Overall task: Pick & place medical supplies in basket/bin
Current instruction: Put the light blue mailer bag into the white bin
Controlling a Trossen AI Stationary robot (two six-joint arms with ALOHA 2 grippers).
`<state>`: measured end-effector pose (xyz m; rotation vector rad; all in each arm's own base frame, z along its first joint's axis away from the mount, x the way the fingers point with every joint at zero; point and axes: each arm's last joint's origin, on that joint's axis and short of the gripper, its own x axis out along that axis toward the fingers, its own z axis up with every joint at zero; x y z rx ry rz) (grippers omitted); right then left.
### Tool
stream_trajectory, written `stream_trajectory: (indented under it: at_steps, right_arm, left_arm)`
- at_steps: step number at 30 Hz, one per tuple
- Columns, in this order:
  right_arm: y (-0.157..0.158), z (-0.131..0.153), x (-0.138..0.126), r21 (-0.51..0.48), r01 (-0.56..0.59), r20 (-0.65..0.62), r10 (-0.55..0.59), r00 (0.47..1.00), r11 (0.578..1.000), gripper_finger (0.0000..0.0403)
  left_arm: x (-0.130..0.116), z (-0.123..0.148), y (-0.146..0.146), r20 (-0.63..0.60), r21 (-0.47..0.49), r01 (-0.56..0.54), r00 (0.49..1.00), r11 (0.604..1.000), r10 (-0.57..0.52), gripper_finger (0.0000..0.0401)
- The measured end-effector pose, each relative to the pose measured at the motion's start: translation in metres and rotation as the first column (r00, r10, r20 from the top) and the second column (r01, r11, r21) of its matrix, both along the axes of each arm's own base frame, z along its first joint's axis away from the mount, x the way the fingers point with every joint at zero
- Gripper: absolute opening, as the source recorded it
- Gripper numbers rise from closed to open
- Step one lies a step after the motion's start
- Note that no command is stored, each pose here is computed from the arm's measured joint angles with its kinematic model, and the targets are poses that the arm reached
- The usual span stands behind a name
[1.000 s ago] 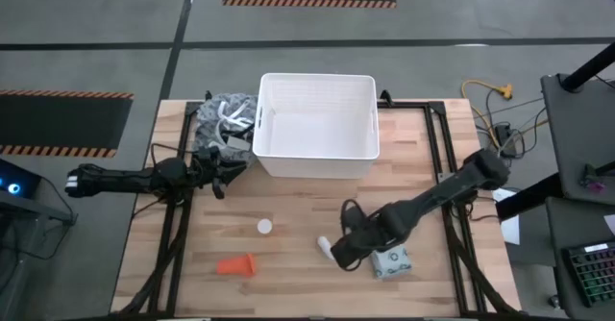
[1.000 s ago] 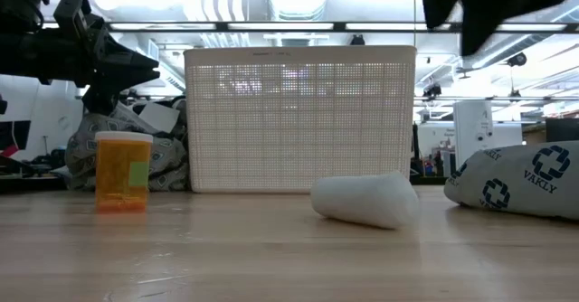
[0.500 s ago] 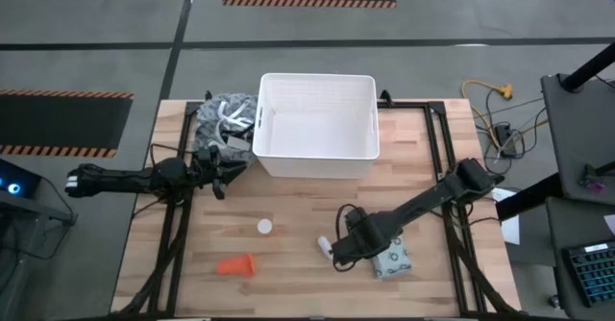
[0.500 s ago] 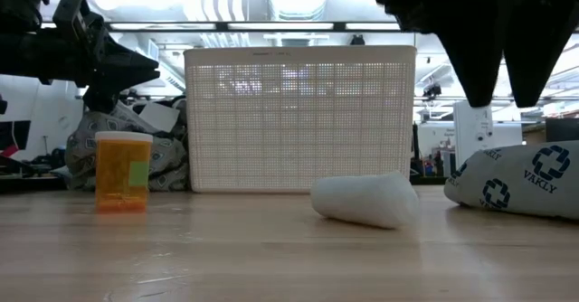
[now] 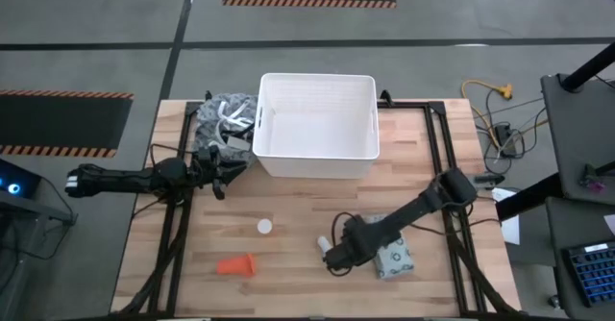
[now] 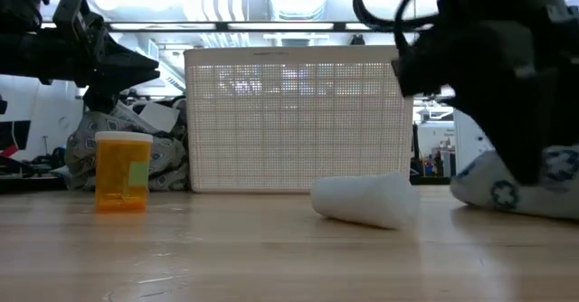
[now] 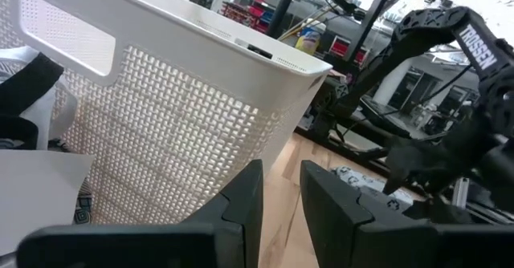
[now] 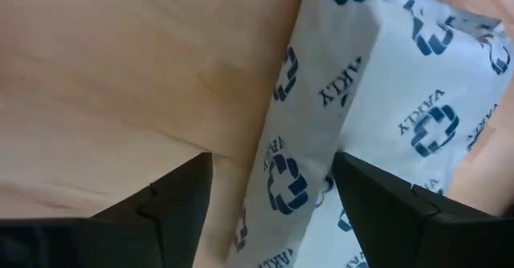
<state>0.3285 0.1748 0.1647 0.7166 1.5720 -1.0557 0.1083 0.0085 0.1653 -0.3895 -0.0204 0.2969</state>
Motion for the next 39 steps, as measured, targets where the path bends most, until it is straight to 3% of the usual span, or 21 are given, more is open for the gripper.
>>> stream_trajectory:
  at_steps: [6, 12, 27, 34, 39]
  right_arm:
    - [0.002, -0.018, -0.001, 0.003, 0.016, -0.113, -0.015, 0.993, 1.0, 0.0243]
    - [0.002, -0.024, -0.002, 0.006, -0.017, -0.14, 0.018, 0.99, 1.0, 0.0218]
    - [-0.003, -0.006, -0.011, -0.009, -0.062, -0.18, 0.059, 0.982, 0.998, 0.0036]
    - [-0.003, -0.001, -0.013, 0.055, -0.071, -0.187, 0.081, 0.979, 0.996, 0.0009]
    - [-0.004, 0.021, -0.016, 0.082, -0.068, -0.13, 0.078, 0.988, 0.994, 0.0008]
  left_arm:
    - [0.0, 0.0, 0.0, 0.0, 0.0, 0.0, 1.0, 1.0, 0.0, 0.0068]
    - [0.0, 0.0, 0.0, 0.0, 0.0, 0.001, 1.0, 1.0, -0.001, 0.0068]
    - [0.0, 0.0, 0.0, 0.001, -0.003, 0.0, 1.0, 1.0, 0.0, 0.0068]
    - [0.0, 0.0, 0.0, 0.001, -0.003, 0.0, 1.0, 1.0, 0.0, 0.0068]
    - [0.0, 0.0, 0.0, 0.001, -0.003, 0.0, 1.0, 1.0, 0.0, 0.0068]
